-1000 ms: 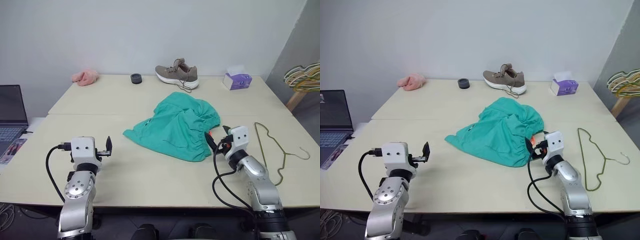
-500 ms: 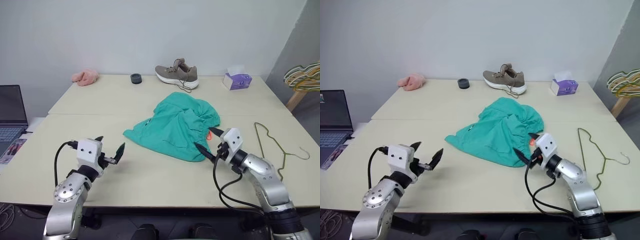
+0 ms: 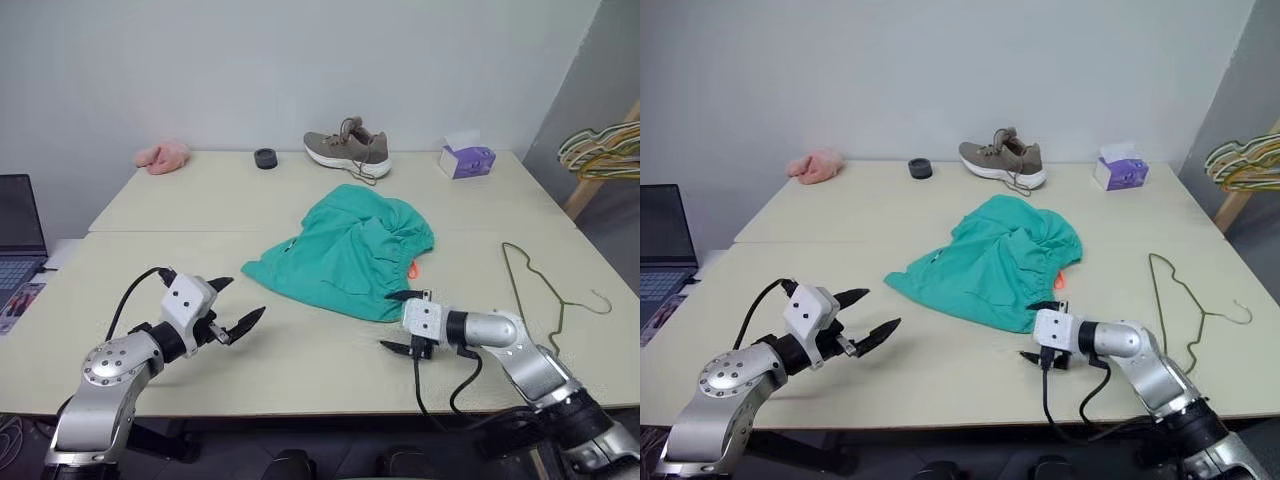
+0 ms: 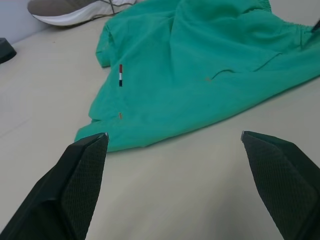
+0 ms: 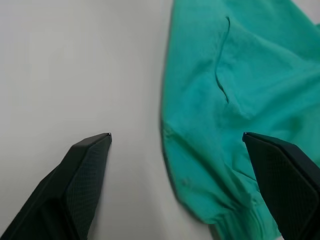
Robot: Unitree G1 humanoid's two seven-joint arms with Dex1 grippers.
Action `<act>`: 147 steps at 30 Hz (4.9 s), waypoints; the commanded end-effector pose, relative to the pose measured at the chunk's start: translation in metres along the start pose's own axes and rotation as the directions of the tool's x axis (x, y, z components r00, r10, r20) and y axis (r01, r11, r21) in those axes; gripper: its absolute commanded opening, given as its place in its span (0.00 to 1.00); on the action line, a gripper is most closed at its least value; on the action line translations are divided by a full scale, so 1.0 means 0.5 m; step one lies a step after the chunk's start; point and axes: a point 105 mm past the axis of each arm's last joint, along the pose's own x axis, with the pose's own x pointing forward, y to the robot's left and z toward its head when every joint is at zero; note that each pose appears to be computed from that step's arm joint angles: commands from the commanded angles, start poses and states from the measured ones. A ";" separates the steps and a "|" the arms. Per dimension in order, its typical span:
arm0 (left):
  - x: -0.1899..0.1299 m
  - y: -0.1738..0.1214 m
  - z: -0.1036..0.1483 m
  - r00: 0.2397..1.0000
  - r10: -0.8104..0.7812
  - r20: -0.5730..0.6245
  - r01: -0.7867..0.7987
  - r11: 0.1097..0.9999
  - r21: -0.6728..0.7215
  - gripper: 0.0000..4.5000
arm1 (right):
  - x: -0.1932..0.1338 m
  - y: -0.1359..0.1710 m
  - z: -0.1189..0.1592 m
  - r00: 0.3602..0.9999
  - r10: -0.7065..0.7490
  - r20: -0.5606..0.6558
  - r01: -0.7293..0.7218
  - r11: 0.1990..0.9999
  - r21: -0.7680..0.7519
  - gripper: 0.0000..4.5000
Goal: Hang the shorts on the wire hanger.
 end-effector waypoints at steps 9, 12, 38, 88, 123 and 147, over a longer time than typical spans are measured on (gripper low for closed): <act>0.016 -0.009 0.008 1.000 -0.018 0.009 0.017 0.997 0.074 1.00 | 0.007 -0.053 -0.015 0.990 -0.111 -0.092 0.105 0.992 -0.069 0.55; 0.026 -0.009 0.009 1.000 -0.023 0.010 0.022 0.994 0.111 1.00 | 0.003 -0.068 -0.002 0.989 -0.131 -0.069 0.126 0.989 -0.072 0.29; 0.170 0.046 -0.070 0.991 -0.017 -0.133 0.099 0.761 0.642 0.96 | -0.070 -0.108 0.143 0.989 -0.095 0.117 0.096 0.995 -0.003 0.00; -0.155 -0.192 -0.103 0.457 -0.700 -0.549 0.809 0.584 -0.071 0.00 | -0.178 0.059 0.005 0.796 0.583 -0.163 -0.604 0.742 -0.291 0.00; -0.065 -0.205 -0.019 0.679 -0.689 -0.254 0.706 0.708 -0.034 0.99 | -0.204 0.042 0.090 0.890 0.410 0.199 -0.448 0.870 0.206 1.00; 0.103 -0.142 0.139 0.817 -0.576 0.044 0.556 0.805 0.208 0.99 | -0.309 -0.115 -0.278 0.581 -0.456 -0.674 0.803 0.185 0.567 1.00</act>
